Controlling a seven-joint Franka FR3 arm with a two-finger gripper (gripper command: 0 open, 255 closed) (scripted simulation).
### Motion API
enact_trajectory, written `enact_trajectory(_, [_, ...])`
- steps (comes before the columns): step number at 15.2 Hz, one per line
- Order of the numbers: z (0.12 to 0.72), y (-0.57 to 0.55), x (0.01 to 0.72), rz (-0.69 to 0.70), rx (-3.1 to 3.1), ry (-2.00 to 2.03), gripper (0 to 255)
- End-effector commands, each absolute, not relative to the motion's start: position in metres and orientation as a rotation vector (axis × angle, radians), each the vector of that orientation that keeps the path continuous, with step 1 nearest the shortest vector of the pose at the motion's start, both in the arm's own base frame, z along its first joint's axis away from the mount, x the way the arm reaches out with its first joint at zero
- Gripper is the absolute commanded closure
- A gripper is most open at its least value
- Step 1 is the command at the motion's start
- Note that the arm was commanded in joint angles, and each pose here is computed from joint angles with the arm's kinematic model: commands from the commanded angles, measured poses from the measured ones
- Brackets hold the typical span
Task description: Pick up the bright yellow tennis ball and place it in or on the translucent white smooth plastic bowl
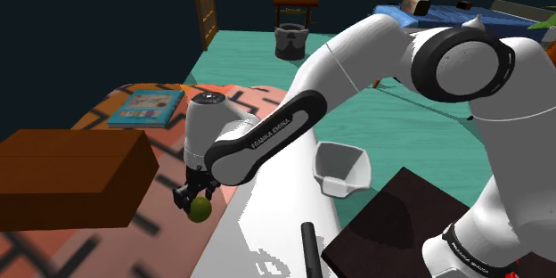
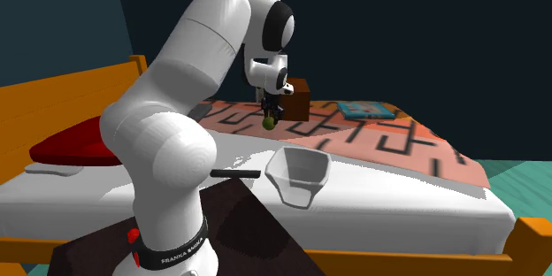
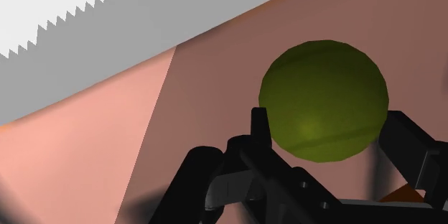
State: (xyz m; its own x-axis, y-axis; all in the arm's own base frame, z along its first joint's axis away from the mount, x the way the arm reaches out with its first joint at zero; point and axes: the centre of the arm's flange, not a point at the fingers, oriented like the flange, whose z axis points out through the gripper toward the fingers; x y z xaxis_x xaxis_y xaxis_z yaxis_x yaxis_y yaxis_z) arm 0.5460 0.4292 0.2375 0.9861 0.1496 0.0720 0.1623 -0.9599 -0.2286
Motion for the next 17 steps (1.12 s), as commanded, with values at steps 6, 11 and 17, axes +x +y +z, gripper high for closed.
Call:
enact_trajectory(6, [0.275,0.429,0.546,-0.079,-2.896,-0.231,255])
enact_trajectory(11, [0.301,0.429,0.546,-0.079,-2.896,-0.231,255])
enact_trajectory(17, [0.333,0.429,0.546,-0.079,-2.896,-0.231,255])
